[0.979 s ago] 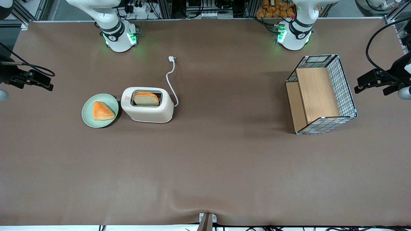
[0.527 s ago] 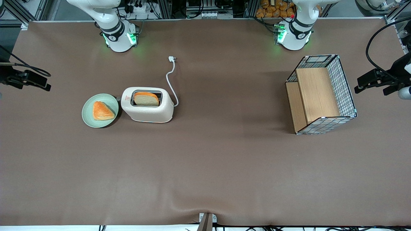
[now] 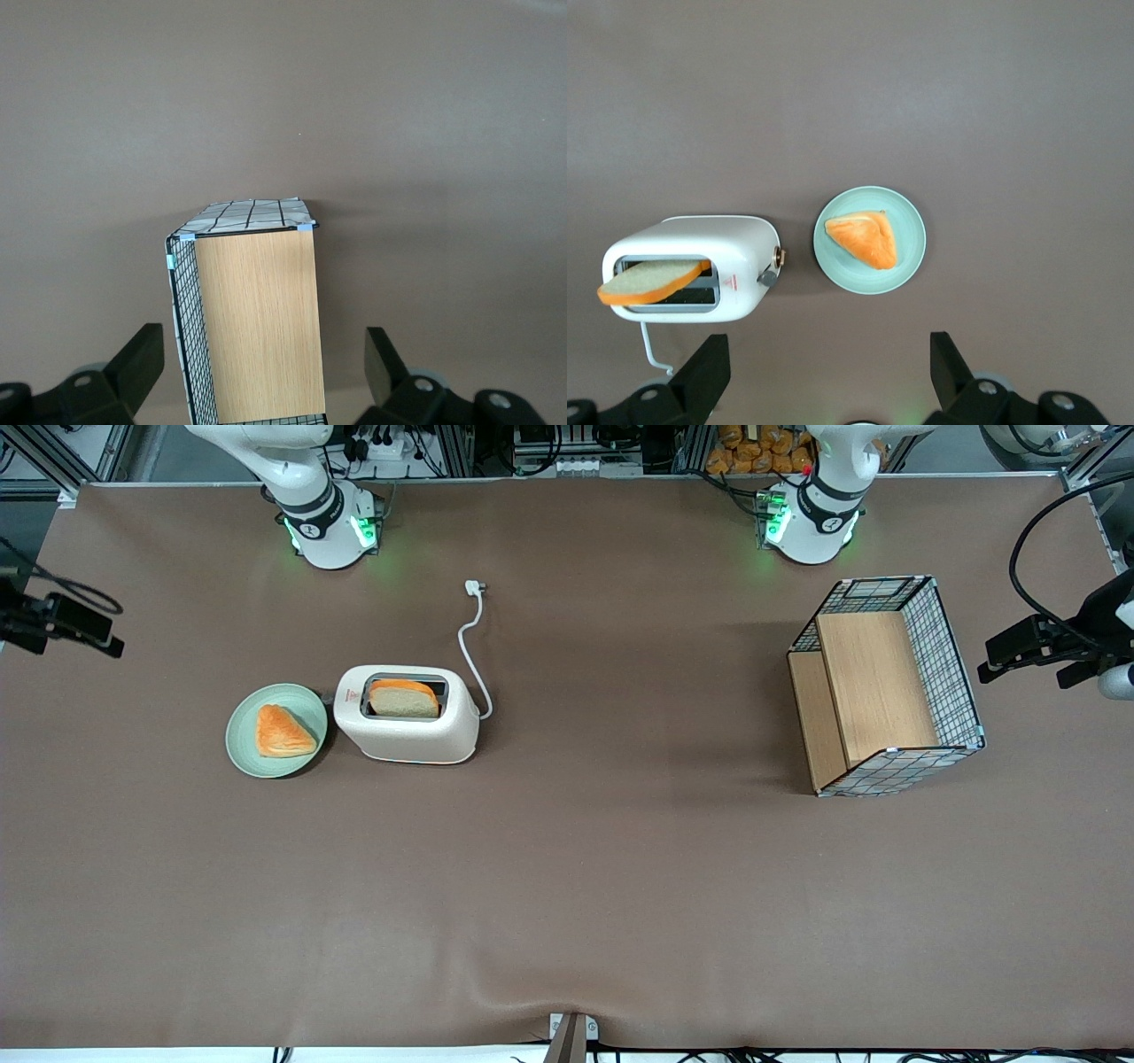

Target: Press toaster button with right arm

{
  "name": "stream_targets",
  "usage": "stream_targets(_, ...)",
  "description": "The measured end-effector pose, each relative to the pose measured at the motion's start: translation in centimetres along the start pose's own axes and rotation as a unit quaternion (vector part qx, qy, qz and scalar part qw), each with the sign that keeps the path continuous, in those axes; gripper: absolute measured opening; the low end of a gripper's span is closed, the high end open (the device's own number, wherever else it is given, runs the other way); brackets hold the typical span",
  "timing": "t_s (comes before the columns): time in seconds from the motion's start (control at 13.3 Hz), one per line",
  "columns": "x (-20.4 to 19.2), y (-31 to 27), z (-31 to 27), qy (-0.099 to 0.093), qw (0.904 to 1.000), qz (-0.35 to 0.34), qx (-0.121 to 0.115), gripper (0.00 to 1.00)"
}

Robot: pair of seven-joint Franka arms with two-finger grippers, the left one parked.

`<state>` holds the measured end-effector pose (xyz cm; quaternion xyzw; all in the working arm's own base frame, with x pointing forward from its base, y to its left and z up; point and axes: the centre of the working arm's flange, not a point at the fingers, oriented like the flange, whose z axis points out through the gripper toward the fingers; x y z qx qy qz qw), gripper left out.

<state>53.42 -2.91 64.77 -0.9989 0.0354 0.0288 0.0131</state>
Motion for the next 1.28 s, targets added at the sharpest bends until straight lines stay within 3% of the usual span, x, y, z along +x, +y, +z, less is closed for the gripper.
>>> stream_targets(0.53, -0.8, 1.5, -0.7, 0.007, 0.9997, 0.014, 0.017, 1.0)
stream_targets(1.28, -1.1, 1.1, -0.6, -0.008, 0.9997, 0.017, 0.017, 1.0)
